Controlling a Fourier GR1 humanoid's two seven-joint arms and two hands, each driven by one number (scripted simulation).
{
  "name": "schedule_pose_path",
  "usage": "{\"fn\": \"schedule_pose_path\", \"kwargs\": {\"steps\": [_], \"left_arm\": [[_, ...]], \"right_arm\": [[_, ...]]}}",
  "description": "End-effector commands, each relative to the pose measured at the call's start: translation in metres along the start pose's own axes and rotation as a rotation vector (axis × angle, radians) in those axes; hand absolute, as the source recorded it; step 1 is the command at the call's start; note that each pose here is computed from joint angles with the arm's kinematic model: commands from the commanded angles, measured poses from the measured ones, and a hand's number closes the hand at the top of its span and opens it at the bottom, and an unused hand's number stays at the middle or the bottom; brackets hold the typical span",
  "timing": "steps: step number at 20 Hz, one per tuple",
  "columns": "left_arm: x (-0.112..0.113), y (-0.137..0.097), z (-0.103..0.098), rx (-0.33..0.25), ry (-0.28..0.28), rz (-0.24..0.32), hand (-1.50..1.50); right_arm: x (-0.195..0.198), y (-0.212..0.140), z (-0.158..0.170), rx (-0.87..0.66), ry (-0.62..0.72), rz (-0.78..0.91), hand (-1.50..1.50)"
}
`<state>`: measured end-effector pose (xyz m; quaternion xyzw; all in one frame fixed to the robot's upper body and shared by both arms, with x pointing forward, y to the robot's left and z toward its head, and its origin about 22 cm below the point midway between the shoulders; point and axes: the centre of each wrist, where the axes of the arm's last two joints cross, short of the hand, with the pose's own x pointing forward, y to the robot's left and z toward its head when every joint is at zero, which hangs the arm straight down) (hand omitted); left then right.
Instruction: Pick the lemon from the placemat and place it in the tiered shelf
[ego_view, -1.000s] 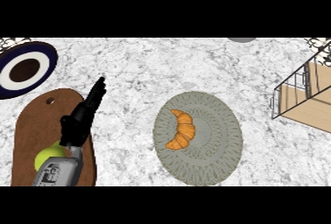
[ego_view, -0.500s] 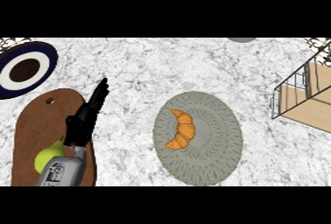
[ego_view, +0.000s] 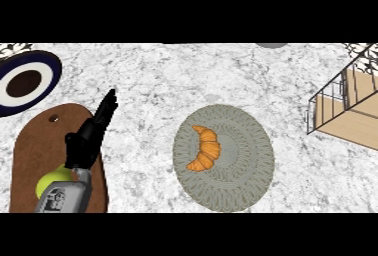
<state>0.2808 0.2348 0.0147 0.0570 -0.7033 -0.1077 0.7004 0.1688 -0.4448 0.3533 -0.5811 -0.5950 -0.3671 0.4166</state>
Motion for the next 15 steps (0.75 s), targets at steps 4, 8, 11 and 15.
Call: {"fn": "schedule_pose_path", "kwargs": {"steps": [4,8,11,15], "left_arm": [[0.000,0.008,0.002,0.031,0.017,0.006,0.00],[-0.016,0.010,0.010,0.041,0.021,0.007,0.00],[-0.017,-0.006,0.010,0.045,0.019,0.003,0.00],[-0.008,-0.002,0.015,0.035,0.021,0.010,0.00]], "right_arm": [[0.003,-0.087,-0.032,0.045,0.158,0.116,-1.50],[-0.028,-0.133,-0.031,0.072,0.166,0.183,-1.50],[-0.035,-0.168,-0.038,0.101,0.146,0.235,-1.50],[-0.051,-0.221,-0.044,0.146,0.166,0.187,-1.50]]}}
